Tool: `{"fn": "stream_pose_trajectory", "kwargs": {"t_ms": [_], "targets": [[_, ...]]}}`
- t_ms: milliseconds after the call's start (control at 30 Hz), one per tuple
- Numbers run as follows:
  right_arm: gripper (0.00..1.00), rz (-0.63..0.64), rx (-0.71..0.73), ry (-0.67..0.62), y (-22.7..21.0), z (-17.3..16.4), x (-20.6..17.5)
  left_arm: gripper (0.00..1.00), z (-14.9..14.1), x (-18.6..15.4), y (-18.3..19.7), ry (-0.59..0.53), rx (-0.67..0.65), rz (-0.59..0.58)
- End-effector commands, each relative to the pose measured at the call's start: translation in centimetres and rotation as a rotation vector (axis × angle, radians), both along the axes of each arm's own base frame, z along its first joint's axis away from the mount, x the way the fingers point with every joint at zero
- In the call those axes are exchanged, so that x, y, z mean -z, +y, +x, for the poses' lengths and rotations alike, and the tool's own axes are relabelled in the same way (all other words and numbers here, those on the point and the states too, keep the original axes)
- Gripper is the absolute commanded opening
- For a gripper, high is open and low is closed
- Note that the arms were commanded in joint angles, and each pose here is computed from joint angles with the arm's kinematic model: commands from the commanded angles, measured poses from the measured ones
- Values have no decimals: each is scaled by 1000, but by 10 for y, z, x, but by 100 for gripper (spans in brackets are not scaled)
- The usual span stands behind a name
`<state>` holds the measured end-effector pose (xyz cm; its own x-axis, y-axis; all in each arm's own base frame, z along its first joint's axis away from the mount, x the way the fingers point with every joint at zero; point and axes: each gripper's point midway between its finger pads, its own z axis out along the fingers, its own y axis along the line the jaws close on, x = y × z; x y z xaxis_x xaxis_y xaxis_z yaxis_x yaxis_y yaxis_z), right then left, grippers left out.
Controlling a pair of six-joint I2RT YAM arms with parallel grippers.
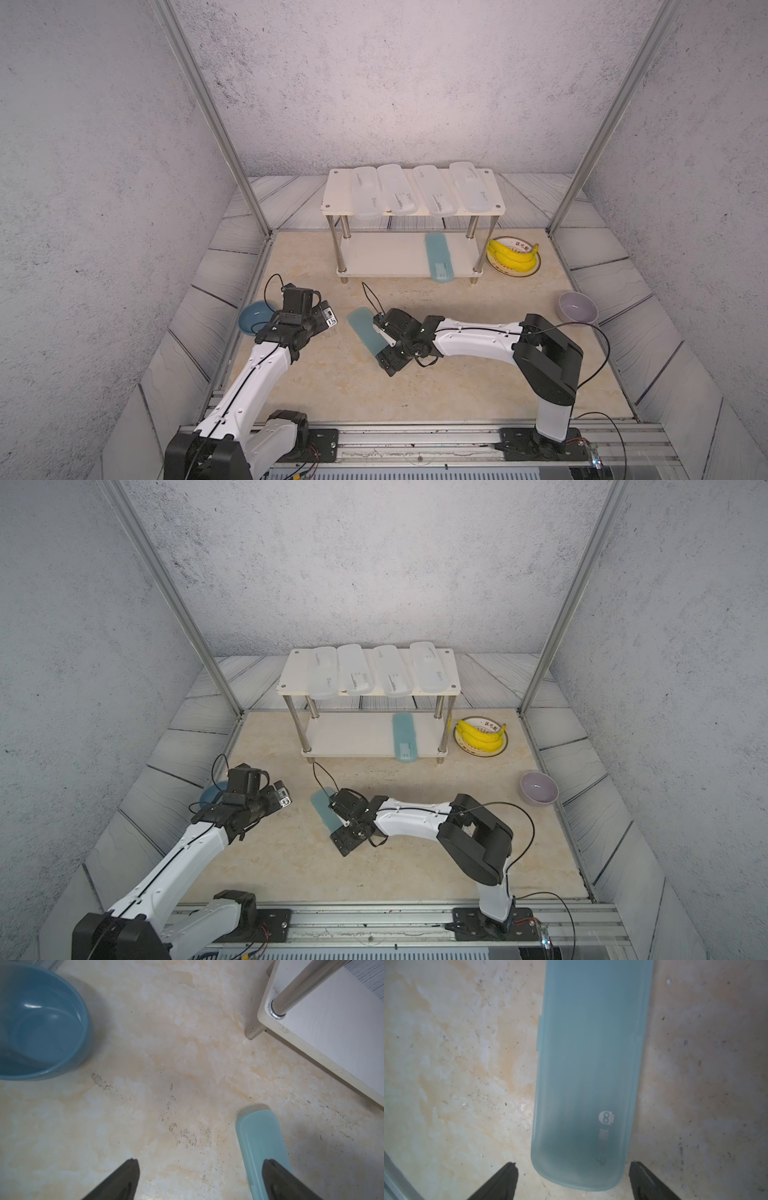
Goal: Place the pencil cases on the shelf according to color
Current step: Pick up the pencil case from the center of the board.
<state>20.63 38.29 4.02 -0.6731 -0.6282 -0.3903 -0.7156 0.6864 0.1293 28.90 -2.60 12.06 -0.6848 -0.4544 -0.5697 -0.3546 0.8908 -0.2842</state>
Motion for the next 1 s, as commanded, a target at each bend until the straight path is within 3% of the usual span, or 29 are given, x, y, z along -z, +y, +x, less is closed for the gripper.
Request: {"fn": "stream_pose_trajectory", "kwargs": {"t_ms": [0,567,967], "targets": [[90,-73,17,-18,-6,2,7,99,-2,-4,6,-19,-24,3],[91,-191,74,-35,-9,4,34,99,-4,-21,14,-85,-57,-9],[81,-207,80,-45,-10,1,43,99,-4,-27,13,-108,-59,-29]]}}
